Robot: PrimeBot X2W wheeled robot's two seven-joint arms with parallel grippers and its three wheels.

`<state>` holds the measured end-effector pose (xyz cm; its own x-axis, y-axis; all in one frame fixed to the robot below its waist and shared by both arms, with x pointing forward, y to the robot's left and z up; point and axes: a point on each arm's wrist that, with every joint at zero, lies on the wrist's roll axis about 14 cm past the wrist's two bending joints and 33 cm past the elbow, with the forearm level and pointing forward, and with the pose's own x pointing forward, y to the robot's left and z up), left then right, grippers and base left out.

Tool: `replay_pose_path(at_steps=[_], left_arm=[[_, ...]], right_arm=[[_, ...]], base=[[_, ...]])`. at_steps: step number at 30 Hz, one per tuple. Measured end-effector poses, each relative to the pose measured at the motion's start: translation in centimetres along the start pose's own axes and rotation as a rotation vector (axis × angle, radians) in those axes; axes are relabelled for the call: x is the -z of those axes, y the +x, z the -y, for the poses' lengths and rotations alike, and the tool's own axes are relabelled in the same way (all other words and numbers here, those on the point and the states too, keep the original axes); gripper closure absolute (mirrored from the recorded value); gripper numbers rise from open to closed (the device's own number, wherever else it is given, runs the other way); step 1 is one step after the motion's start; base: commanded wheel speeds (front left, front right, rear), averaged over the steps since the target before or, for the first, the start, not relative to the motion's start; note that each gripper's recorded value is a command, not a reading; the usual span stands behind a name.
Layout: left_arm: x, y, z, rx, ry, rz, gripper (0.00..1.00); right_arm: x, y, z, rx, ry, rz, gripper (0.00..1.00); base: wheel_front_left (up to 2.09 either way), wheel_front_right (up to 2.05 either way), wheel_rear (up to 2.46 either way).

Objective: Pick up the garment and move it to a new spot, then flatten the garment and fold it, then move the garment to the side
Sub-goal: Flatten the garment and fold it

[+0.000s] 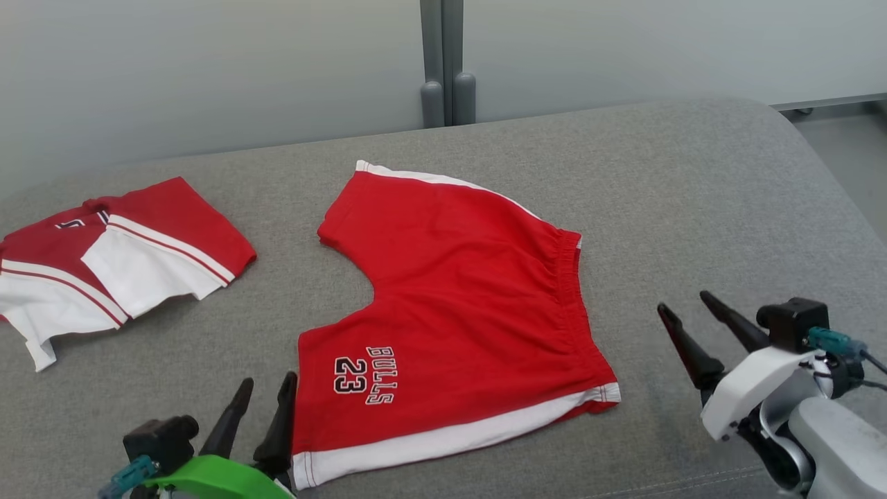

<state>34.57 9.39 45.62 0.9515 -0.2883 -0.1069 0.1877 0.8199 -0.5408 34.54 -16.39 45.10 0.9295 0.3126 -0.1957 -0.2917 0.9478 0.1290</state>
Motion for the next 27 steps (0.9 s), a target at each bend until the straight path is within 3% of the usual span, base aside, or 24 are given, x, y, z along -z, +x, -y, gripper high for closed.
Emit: replay_pose_path(at_steps=[6,16,27], left_arm=[[-3.3,1.1,1.3,0.025,0.053,0.103,0.0],[-5.8,1.1,1.7,-0.021,0.107,0.196,0.0],[-7.1,-0.4,0.7,-0.092,0.119,0.257,0.0]], right_arm=[[-5.8,1.0,1.9,0.101,-0.03,0.172,0.0],[-11.5,1.2,0.4,0.128,-0.024,0.365,0.0],[-9.1,0.1,-0.9,0.149,0.03,0.34,0.0]], base=[[0.0,0.0,0.0],[0.0,0.0,0.0],[0.0,0.0,0.0]])
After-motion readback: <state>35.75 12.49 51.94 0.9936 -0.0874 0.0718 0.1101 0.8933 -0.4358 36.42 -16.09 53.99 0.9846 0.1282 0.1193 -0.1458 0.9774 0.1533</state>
